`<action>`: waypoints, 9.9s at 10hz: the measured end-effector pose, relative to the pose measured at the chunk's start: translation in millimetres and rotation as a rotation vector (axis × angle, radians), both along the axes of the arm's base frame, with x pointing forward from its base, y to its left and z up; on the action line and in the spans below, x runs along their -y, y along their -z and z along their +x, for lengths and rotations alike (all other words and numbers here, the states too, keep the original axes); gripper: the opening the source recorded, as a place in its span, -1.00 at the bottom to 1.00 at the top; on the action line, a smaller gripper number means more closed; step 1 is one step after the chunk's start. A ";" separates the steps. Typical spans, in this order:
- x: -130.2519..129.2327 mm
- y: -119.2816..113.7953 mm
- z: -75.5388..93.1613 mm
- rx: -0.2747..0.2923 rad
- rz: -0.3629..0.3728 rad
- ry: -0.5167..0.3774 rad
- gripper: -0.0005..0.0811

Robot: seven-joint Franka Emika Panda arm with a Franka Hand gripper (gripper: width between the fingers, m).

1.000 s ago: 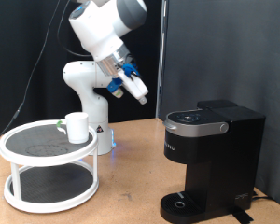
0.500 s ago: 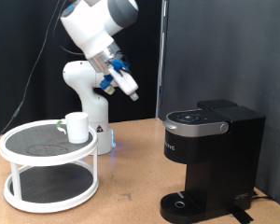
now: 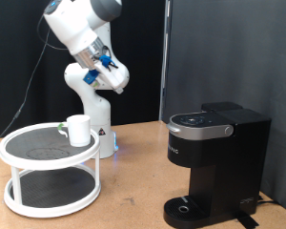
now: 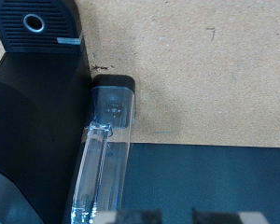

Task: Make a cup of coffee with the keurig machine

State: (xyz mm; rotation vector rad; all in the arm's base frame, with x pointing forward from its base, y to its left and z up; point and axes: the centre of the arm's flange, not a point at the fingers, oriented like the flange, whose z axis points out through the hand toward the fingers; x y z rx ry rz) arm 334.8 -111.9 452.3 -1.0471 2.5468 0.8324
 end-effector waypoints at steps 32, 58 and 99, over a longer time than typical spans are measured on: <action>132.9 104.8 -99.2 0.074 -0.089 0.224 0.75; 75.1 66.7 -45.2 -0.046 -0.107 0.387 -0.97; -92.8 194.5 118.3 -0.048 -0.197 0.514 -0.97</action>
